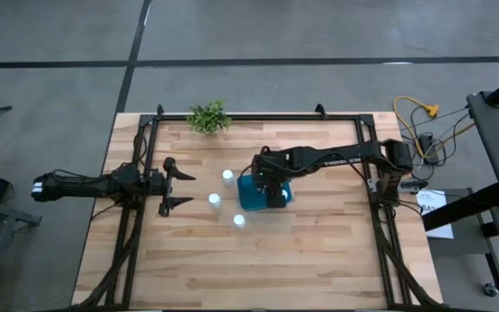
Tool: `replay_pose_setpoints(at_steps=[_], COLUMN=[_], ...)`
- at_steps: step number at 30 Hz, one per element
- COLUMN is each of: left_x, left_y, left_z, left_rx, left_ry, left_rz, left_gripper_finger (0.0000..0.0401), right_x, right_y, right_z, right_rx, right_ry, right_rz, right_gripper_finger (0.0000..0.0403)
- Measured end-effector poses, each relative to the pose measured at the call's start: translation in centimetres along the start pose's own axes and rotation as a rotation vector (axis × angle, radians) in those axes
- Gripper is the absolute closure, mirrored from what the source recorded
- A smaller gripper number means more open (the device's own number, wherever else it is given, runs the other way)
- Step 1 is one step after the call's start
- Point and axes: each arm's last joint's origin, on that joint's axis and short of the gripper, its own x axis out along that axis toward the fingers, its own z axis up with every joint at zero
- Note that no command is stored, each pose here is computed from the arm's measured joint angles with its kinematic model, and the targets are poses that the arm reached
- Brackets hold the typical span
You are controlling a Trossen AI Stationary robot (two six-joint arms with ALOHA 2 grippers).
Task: Pick and place pill bottles into a basket
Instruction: Put the white medicine bottle into the blue bin
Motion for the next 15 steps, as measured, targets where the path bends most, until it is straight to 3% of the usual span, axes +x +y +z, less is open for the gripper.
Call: replay_pose_setpoints(at_steps=[15], left_x=[0.0], left_y=[0.0], left_z=[0.0], left_rx=[0.0], left_ry=[0.0], left_rz=[0.0], left_gripper_finger=[0.0106], right_x=[0.65], right_y=[-0.88], right_z=[-0.5], right_rx=[0.003], right_ry=[-0.003], right_rz=[0.037], right_gripper_finger=[0.0253])
